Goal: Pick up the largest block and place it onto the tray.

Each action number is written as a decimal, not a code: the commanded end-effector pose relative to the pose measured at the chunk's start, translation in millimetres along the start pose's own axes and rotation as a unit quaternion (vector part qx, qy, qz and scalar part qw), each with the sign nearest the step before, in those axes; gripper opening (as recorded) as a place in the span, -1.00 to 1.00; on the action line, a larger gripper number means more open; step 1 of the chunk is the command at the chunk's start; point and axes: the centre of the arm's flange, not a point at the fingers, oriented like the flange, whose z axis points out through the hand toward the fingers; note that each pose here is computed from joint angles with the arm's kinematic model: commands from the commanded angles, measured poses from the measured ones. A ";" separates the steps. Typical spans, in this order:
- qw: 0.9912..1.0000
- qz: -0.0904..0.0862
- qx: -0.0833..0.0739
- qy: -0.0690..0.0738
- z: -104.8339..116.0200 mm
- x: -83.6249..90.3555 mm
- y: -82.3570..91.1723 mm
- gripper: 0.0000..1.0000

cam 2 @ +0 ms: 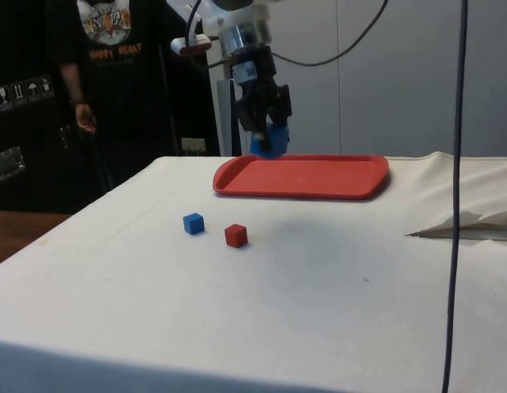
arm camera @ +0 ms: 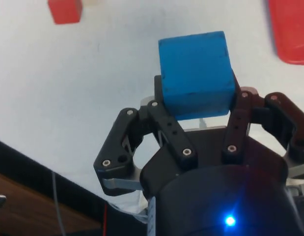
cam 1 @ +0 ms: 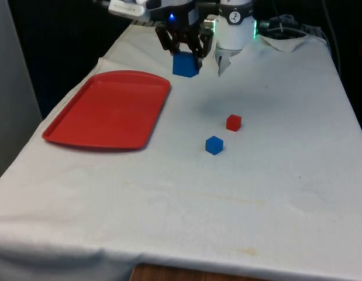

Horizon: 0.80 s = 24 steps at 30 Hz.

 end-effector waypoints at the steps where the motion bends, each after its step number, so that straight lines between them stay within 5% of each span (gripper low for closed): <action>1: 1.000 0.000 0.000 0.004 -1.2 2.7 6.4 -0.97; 24: 1.000 0.003 -0.016 0.014 3.8 32.3 78.2 -0.97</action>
